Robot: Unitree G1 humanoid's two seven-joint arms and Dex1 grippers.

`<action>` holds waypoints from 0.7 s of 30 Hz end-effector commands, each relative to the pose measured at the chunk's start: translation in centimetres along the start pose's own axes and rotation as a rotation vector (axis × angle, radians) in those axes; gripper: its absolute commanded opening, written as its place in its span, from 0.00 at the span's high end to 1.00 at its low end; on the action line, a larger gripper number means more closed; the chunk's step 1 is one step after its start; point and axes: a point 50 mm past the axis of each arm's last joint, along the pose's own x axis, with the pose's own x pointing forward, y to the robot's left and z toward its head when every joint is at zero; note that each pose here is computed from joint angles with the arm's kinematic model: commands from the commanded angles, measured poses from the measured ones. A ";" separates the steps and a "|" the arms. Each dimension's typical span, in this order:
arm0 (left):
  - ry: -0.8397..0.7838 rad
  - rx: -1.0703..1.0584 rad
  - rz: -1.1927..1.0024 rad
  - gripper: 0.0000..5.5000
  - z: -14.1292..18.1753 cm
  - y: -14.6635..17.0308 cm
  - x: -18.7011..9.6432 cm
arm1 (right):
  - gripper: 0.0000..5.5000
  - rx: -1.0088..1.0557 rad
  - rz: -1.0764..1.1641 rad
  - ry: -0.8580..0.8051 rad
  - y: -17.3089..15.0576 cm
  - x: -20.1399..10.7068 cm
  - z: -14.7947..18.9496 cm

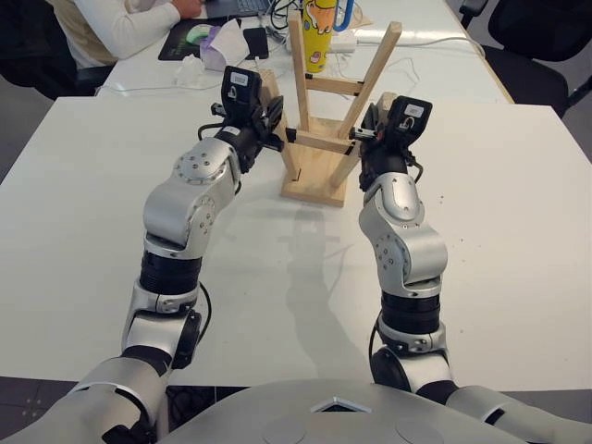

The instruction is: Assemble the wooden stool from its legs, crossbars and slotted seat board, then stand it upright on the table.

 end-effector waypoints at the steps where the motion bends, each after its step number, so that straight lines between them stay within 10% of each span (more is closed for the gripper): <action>1: 0.488 -0.175 -0.053 0.76 -8.7 -0.1 -1.7 | 0.80 0.064 0.168 0.265 0.0 -0.3 -3.0; 21: -0.026 0.023 0.221 0.76 0.2 2.4 -1.1 | 0.80 -0.023 0.187 0.105 -1.3 -0.6 -0.6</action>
